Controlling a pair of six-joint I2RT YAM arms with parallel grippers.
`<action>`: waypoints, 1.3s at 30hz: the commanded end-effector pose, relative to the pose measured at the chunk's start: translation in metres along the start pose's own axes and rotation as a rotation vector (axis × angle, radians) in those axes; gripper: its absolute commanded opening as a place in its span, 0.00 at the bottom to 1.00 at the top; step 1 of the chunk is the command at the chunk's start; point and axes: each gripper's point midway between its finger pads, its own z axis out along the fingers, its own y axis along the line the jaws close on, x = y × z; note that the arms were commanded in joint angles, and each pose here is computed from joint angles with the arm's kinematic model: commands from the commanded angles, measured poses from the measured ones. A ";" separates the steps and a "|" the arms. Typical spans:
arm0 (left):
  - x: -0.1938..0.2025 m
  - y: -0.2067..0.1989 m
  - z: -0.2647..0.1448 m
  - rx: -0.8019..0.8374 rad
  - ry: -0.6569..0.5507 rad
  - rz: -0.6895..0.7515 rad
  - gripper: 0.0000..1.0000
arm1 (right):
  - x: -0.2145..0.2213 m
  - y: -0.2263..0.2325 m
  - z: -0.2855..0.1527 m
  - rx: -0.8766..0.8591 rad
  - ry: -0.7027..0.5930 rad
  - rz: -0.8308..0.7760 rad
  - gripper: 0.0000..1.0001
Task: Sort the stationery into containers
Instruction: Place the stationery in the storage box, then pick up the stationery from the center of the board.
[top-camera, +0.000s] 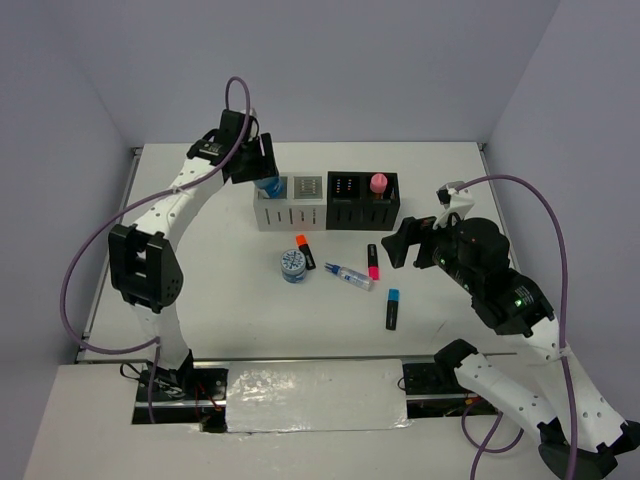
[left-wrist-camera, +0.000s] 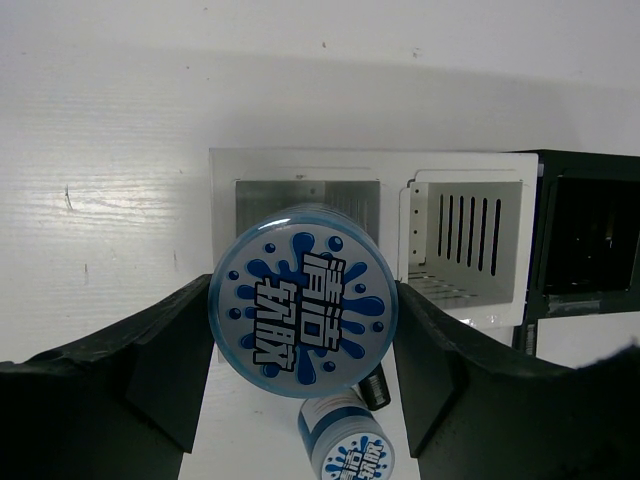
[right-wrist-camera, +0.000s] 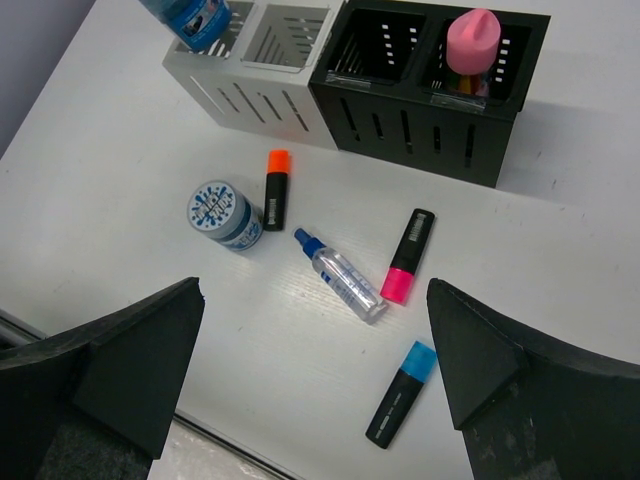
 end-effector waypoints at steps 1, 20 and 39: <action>-0.020 -0.010 0.000 0.036 -0.057 0.026 0.13 | -0.003 0.003 0.000 -0.024 -0.023 -0.017 1.00; -0.035 -0.036 -0.035 0.075 -0.141 0.070 0.99 | 0.001 0.003 0.003 -0.030 -0.012 -0.026 1.00; 0.191 -0.061 -0.063 -0.013 0.079 0.374 0.99 | 0.015 0.008 0.005 -0.075 0.014 -0.026 1.00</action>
